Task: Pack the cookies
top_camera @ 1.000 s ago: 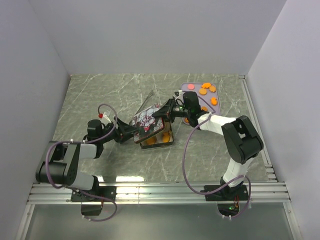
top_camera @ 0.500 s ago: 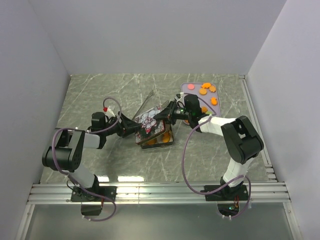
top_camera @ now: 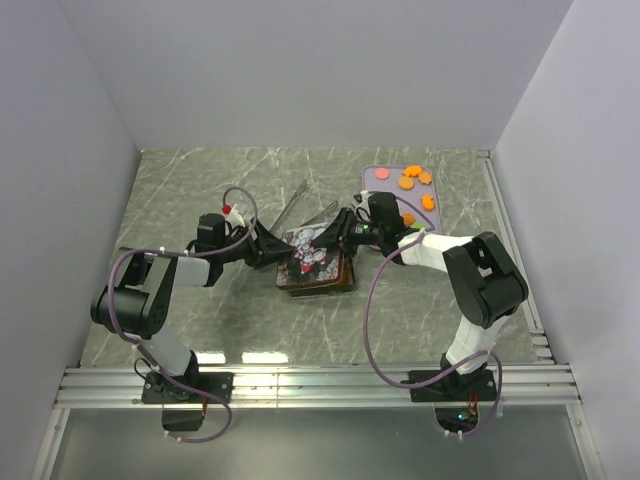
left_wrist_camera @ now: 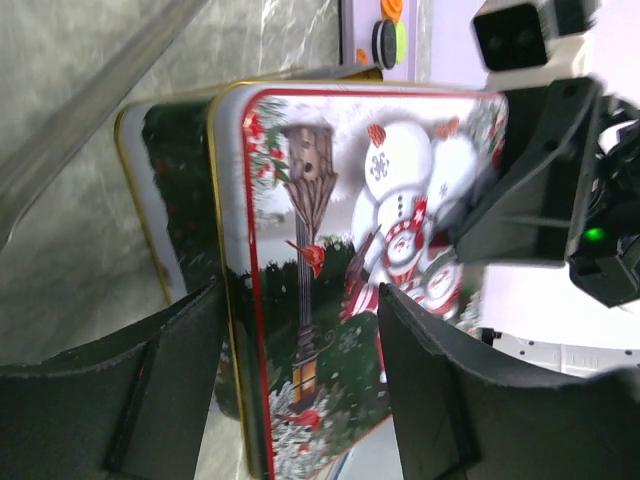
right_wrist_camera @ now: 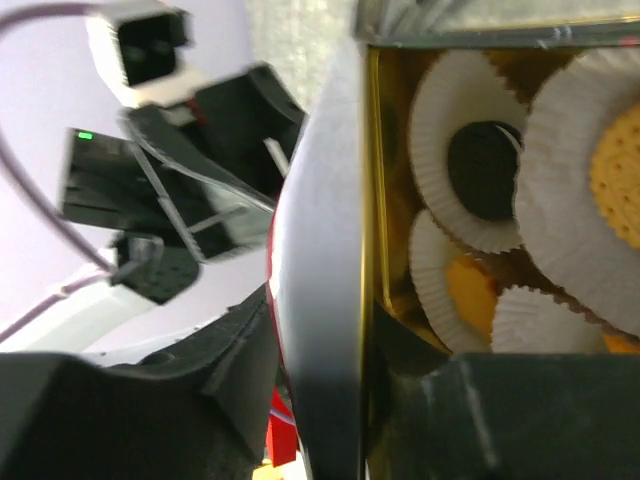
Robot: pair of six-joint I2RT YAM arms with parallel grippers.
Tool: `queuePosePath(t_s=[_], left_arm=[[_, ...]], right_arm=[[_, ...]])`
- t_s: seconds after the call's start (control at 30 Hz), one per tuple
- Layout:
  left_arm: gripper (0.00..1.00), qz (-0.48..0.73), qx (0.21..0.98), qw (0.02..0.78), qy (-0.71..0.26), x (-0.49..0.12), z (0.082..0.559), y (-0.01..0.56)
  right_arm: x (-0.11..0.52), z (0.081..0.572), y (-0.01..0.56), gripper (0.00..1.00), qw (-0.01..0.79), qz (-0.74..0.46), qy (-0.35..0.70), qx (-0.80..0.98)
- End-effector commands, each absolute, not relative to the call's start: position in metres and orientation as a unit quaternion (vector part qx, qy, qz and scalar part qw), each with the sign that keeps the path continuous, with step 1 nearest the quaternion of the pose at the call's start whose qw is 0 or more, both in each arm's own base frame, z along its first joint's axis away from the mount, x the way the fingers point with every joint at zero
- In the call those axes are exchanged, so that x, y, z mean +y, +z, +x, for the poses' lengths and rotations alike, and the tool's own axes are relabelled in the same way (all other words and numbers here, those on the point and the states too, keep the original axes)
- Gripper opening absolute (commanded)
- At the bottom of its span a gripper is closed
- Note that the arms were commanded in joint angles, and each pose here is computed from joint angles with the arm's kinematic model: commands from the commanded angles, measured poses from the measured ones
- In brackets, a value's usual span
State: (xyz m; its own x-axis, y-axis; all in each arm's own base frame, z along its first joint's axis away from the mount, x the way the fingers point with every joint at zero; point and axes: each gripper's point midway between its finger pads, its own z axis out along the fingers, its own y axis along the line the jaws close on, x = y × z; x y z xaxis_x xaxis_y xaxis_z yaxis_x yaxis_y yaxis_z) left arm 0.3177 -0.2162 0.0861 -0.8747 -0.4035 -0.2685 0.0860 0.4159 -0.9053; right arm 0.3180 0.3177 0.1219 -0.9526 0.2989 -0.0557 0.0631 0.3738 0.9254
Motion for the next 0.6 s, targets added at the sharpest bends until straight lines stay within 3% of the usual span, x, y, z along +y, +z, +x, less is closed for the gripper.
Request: queuePosePath(t_s=[0.0, 0.2, 0.57], left_arm=[[0.66, -0.047, 0.799, 0.247, -0.546, -0.23, 0.325, 0.107], [0.66, -0.037, 0.806, 0.243, -0.539, -0.235, 0.327, 0.106], [0.64, -0.045, 0.812, 0.232, -0.534, -0.236, 0.326, 0.103]], right_arm=[[0.313, 0.317, 0.125, 0.43, 0.13, 0.088, 0.53, 0.833], [0.3, 0.318, 0.117, 0.56, 0.139, 0.076, 0.474, 0.866], [0.277, 0.333, 0.113, 0.58, 0.131, 0.082, 0.403, 0.902]])
